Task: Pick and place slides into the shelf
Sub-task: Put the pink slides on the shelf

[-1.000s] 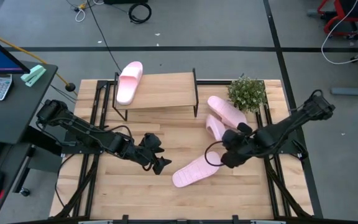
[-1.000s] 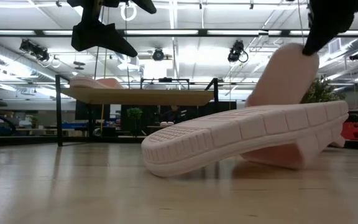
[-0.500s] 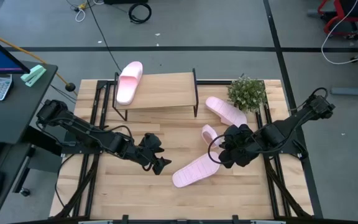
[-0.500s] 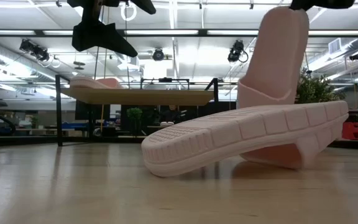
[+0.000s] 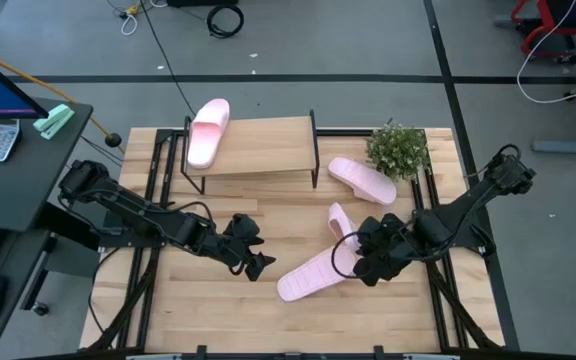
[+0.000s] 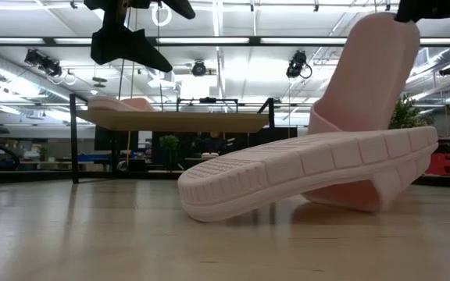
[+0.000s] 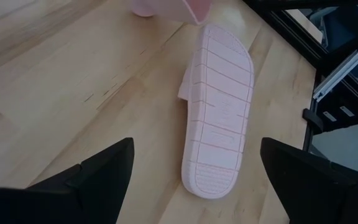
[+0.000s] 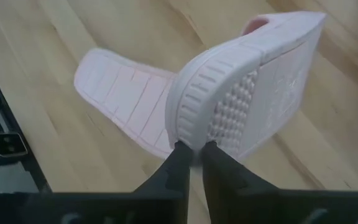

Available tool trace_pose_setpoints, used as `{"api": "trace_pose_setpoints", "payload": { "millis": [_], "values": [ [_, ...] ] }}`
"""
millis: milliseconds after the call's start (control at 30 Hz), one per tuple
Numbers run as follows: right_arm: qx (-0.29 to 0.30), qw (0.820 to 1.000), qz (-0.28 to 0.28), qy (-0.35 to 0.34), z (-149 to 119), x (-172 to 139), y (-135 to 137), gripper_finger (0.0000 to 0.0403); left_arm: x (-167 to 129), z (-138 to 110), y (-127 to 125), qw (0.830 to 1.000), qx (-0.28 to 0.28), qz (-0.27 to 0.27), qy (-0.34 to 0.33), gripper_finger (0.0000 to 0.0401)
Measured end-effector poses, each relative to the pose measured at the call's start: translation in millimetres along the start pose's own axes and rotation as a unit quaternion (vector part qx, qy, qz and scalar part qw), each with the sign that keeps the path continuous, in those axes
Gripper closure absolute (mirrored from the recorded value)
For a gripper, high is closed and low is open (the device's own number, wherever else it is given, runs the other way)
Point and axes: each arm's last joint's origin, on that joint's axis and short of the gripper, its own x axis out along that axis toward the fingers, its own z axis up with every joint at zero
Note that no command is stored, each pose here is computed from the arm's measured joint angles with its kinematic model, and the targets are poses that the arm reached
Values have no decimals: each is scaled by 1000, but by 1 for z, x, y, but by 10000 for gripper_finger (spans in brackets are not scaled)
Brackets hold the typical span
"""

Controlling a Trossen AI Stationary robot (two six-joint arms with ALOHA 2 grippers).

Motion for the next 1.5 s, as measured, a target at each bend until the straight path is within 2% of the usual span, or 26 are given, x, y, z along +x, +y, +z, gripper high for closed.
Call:
{"api": "trace_pose_setpoints", "payload": {
  "millis": [133,300,500,667,867,1000,1100,1200,1400,1433,1500],
  "values": [
    [-12,1000,-8,6,-3,8,6,333,0,0,0,1000,1,0,0,46],
    [-20,999,-25,15,-9,23,15,273,0,0,0,1000,7,0,0,46],
    [-47,995,-82,25,-19,52,25,214,0,0,0,1000,8,0,0,46],
    [-85,989,-107,47,-34,74,36,189,0,0,0,1000,8,0,0,46],
    [-84,988,-121,51,-44,84,41,180,0,0,0,1000,8,0,0,46],
    [-186,975,-112,57,-52,81,44,180,0,0,0,1000,8,0,0,46],
    [-282,952,-103,58,-61,77,47,180,0,0,0,1000,8,0,0,46],
    [-343,933,-85,63,-67,74,50,180,0,0,0,1000,8,0,0,46],
    [-414,905,-72,62,-63,74,51,180,0,0,0,1000,11,0,1,46],
    [-416,904,-71,64,-63,74,51,181,0,-1,0,1000,12,-1,2,46],
    [-392,914,-60,87,-63,74,50,184,0,-1,0,1000,13,-1,3,46]
  ]
}}
